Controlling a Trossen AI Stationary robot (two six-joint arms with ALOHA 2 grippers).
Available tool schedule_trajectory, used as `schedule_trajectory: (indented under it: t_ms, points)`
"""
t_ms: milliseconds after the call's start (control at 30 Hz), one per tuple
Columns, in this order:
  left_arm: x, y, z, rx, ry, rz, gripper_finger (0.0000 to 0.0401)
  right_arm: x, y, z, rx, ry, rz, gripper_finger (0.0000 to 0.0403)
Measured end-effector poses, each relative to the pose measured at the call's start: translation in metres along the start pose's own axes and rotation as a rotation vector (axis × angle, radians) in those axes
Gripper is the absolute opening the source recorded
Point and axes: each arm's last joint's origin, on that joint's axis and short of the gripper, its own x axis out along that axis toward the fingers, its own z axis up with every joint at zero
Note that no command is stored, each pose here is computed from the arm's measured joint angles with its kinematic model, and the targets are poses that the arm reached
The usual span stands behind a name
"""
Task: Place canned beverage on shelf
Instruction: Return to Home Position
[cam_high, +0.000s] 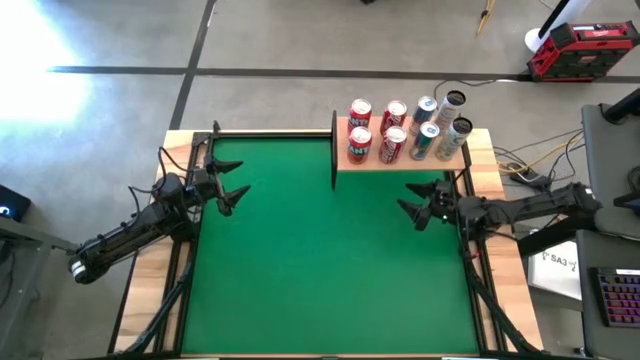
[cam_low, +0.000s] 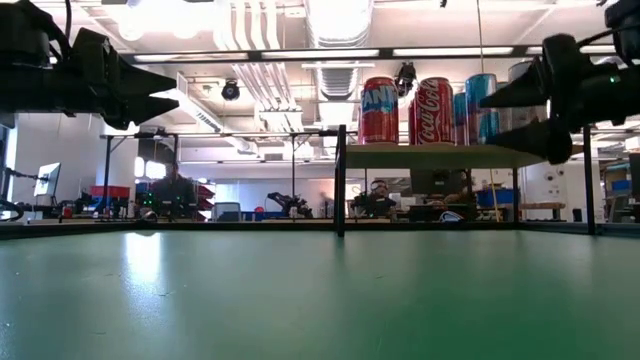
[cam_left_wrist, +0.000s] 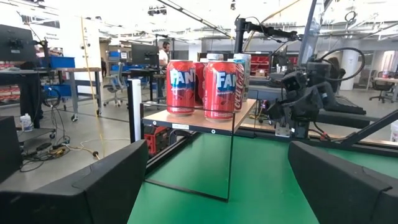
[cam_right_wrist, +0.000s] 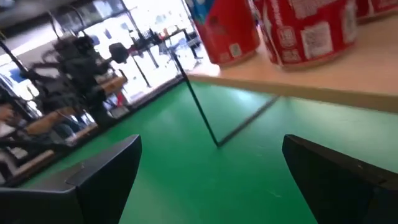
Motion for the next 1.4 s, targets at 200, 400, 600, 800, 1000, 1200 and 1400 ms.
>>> schedule_trajectory:
  t_ms: [200, 400, 600, 800, 1000, 1200, 1400]
  points:
    - [0.0, 0.0, 0.0, 0.0, 0.0, 0.0, 0.0372, -0.007, -0.011, 0.004, 0.0, 0.014, 0.032, 0.0382]
    - [0.0, 0.0, 0.0, 0.0, 0.0, 0.0, 0.0372, -0.008, -0.016, 0.012, -0.063, -0.01, 0.14, 0.0382]
    - [0.0, 0.0, 0.0, 0.0, 0.0, 0.001, 0.0372, -0.012, -0.016, 0.019, -0.156, -0.041, 0.297, 0.0382]
    - [0.0, 0.0, 0.0, 0.0, 0.0, 0.0, 0.0372, -0.011, -0.019, 0.017, -0.151, 0.018, 0.36, 0.0382]
    - [0.0, 0.0, 0.0, 0.0, 0.0, 0.0, 0.0372, -0.011, -0.021, 0.018, -0.152, 0.011, 0.348, 0.0382]
    - [0.0, 0.0, 0.0, 0.0, 0.0, 0.0, 0.0372, -0.01, -0.023, 0.019, -0.152, 0.002, 0.32, 0.0382]
    - [0.0, 0.0, 0.0, 0.0, 0.0, 0.0, 0.0372, -0.009, -0.024, 0.018, -0.153, 0.011, 0.316, 0.0382]
